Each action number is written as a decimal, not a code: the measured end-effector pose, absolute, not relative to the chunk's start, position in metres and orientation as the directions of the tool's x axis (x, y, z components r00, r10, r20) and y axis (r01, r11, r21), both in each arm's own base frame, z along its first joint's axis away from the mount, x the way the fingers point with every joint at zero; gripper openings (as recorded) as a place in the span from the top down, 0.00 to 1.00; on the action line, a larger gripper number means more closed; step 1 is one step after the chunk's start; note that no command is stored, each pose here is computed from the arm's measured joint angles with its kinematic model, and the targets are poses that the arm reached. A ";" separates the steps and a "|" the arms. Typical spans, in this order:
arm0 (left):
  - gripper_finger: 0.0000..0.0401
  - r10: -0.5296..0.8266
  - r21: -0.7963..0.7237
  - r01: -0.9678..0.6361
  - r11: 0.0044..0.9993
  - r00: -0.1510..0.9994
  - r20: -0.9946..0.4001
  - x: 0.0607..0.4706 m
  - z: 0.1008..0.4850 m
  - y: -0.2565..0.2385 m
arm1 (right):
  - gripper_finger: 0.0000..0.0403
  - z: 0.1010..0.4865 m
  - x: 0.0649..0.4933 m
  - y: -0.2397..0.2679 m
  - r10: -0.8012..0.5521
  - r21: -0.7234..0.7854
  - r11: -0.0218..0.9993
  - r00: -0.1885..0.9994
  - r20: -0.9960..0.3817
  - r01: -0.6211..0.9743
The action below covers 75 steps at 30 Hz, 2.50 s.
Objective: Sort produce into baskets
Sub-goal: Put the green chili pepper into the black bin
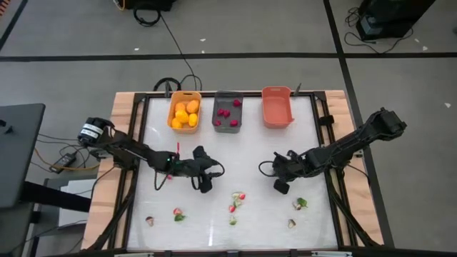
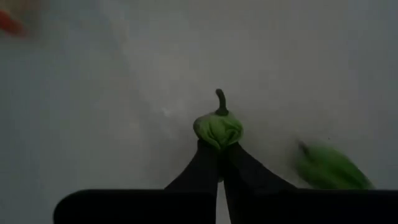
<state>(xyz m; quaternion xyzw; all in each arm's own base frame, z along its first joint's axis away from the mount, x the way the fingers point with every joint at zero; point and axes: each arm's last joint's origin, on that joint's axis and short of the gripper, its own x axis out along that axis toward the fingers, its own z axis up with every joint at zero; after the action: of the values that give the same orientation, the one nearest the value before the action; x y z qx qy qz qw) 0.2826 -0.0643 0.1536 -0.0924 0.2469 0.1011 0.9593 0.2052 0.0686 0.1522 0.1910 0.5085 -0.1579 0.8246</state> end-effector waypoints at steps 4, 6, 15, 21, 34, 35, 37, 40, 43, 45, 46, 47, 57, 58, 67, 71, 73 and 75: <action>0.48 0.106 -0.139 -0.171 0.976 0.918 -0.381 0.287 0.153 -0.074 | 0.96 0.165 0.225 0.076 -0.025 0.254 0.906 0.642 -0.766 0.338; 0.48 0.091 -0.103 -0.134 0.986 0.935 -0.343 0.291 0.151 -0.078 | 0.96 0.173 0.234 0.078 -0.024 0.274 0.919 0.735 -0.678 0.284; 0.48 0.071 -0.042 -0.077 0.996 0.988 -0.139 0.314 0.141 -0.087 | 0.96 0.187 0.262 0.089 0.051 0.239 0.970 0.915 -0.400 0.051; 0.48 0.086 0.022 -0.085 0.996 0.991 -0.099 0.333 0.141 -0.085 | 0.96 0.180 0.271 0.090 0.062 0.213 0.977 0.931 -0.359 0.017; 0.52 0.083 -0.024 -0.085 0.996 0.993 -0.079 0.346 0.142 -0.088 | 0.95 0.174 0.276 0.091 0.045 0.165 0.986 0.935 -0.353 0.015; 0.54 0.084 -0.026 -0.087 0.996 0.993 -0.077 0.346 0.142 -0.087 | 0.95 0.175 0.276 0.090 0.034 0.160 0.987 0.936 -0.351 0.024; 0.56 0.090 -0.029 -0.092 0.995 0.994 -0.068 0.345 0.143 -0.087 | 0.94 0.175 0.275 0.090 0.020 0.140 0.990 0.936 -0.351 0.031; 0.58 0.083 -0.031 -0.085 0.996 0.995 -0.064 0.345 0.143 -0.087 | 0.93 0.176 0.274 0.091 -0.004 0.106 0.993 0.937 -0.349 0.044; 0.58 0.069 -0.034 -0.071 0.997 0.996 -0.060 0.345 0.144 -0.088 | 0.93 0.176 0.274 0.093 -0.006 0.080 0.996 0.939 -0.344 0.036; 0.57 0.033 -0.038 -0.035 0.999 0.998 -0.058 0.345 0.144 -0.089 | 0.93 0.176 0.274 0.094 -0.001 0.078 0.997 0.939 -0.344 0.029; 0.56 0.019 -0.039 -0.021 0.999 0.998 -0.058 0.345 0.144 -0.089 | 0.93 0.176 0.274 0.094 0.002 0.077 0.997 0.938 -0.346 0.026; 0.55 0.017 -0.039 -0.020 0.999 0.998 -0.058 0.345 0.144 -0.089 | 0.93 0.176 0.273 0.094 0.005 0.075 0.997 0.938 -0.347 0.022; 0.49 -0.052 -0.049 0.050 0.998 0.997 -0.048 0.345 0.147 -0.092 | 0.92 0.172 0.272 0.094 -0.008 0.043 0.999 0.925 -0.380 0.026; 0.49 -0.059 -0.049 0.056 0.997 0.997 -0.052 0.345 0.146 -0.092 | 0.92 0.171 0.271 0.095 -0.006 0.030 0.999 0.922 -0.386 0.019; 0.49 -0.066 -0.046 0.063 0.997 0.995 -0.077 0.345 0.144 -0.092 | 0.92 0.170 0.270 0.097 0.002 -0.049 0.999 0.918 -0.396 -0.023; 0.49 -0.064 -0.069 0.059 0.996 0.995 -0.078 0.345 0.144 -0.092 | 0.92 0.172 0.271 0.097 0.005 -0.050 0.998 0.925 -0.381 -0.026; 0.49 -0.063 -0.067 0.058 0.996 0.995 -0.076 0.346 0.144 -0.092 | 0.92 0.172 0.271 0.097 0.006 -0.050 0.998 0.924 -0.382 -0.027; 0.49 -0.062 -0.061 0.057 0.996 0.996 -0.071 0.347 0.145 -0.092 | 0.92 0.172 0.271 0.097 0.005 -0.050 0.998 0.925 -0.381 -0.026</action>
<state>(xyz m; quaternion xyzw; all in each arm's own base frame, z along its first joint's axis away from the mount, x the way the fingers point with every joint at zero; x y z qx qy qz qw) 0.3468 -0.0924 0.1453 -0.0296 0.0365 -0.0299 0.9984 0.2708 0.0965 0.1717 -0.0269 0.1941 0.0079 0.9806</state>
